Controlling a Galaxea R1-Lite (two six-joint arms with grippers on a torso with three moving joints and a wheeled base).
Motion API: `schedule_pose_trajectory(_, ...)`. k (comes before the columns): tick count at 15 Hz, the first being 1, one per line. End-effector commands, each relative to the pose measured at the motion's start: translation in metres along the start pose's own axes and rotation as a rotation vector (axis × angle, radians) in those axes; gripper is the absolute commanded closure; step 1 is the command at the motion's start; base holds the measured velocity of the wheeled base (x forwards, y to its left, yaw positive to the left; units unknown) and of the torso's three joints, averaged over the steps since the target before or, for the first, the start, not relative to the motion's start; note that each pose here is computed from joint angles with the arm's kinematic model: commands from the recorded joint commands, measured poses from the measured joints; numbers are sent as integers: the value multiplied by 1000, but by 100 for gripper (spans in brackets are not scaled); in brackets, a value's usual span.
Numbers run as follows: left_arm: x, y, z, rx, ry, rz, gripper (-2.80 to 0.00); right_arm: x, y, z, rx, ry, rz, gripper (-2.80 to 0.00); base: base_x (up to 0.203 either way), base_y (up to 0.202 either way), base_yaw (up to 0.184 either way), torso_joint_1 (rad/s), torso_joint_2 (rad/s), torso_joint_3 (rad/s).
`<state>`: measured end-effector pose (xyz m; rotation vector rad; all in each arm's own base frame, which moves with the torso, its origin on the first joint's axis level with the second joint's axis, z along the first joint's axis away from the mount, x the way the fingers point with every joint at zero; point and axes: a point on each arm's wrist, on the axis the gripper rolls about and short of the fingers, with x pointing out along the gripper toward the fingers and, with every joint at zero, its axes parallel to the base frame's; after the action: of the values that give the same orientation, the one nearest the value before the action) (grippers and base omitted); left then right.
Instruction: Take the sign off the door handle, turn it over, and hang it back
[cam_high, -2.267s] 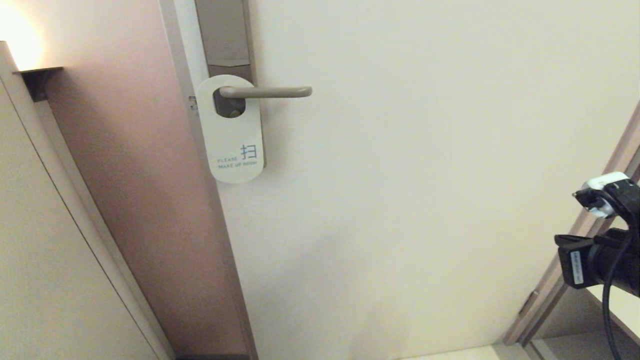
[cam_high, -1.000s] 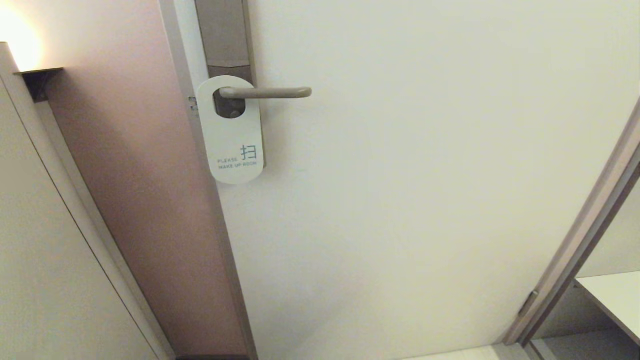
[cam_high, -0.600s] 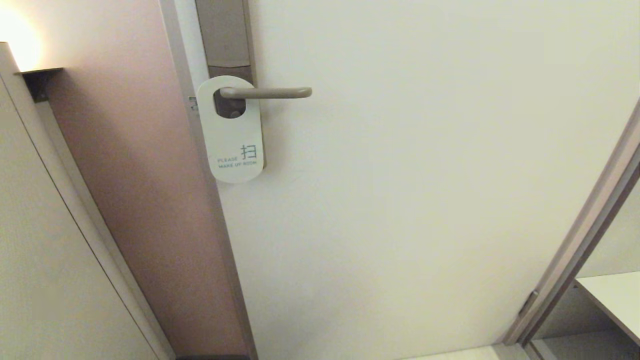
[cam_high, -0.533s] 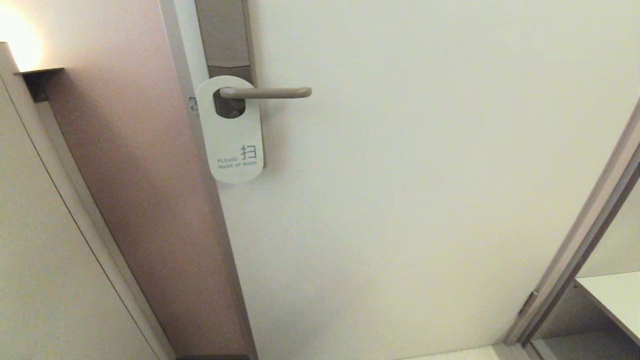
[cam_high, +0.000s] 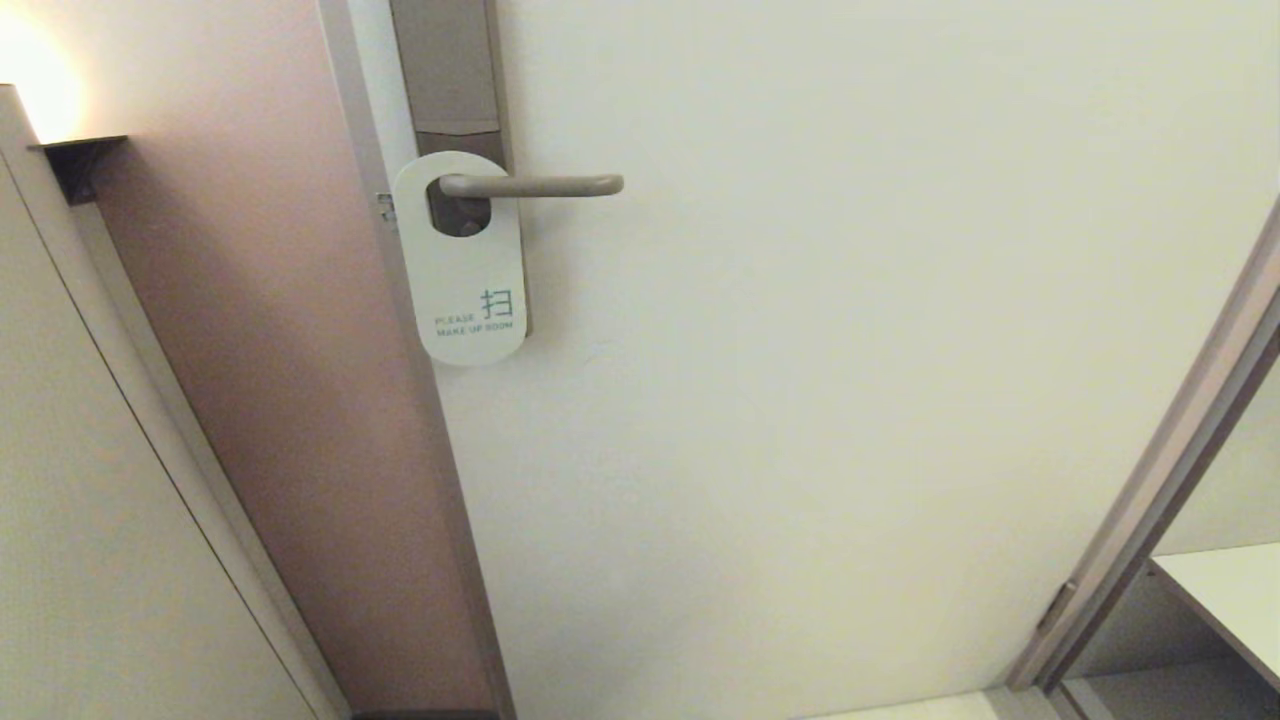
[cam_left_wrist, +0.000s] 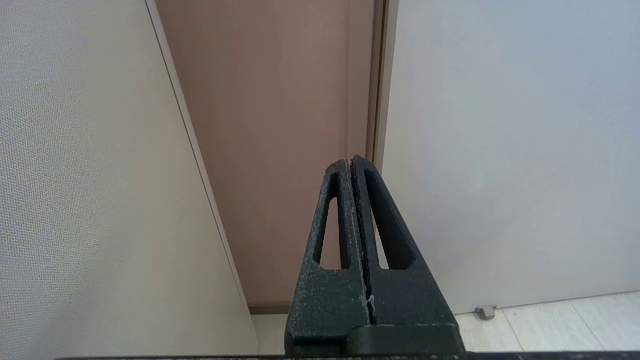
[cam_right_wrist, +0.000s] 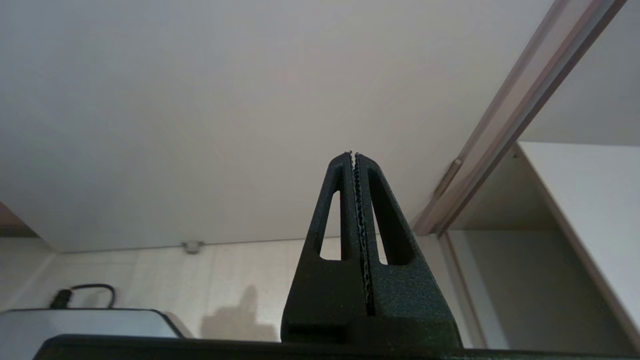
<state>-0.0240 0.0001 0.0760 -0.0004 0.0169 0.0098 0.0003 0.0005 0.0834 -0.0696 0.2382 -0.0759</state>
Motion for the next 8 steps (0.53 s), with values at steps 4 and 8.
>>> schedule_pose_trajectory(4, 0, 0, 0, 0, 1, 1, 0, -2, 0, -2, 2, -21, 76, 0, 0, 0, 0, 0, 0, 0)
schedule_pose_trajectory(8, 0, 0, 0, 0, 1, 1, 0, -11, -1, -8, 7, -115, 114, 0, 0, 0, 0, 0, 0, 0)
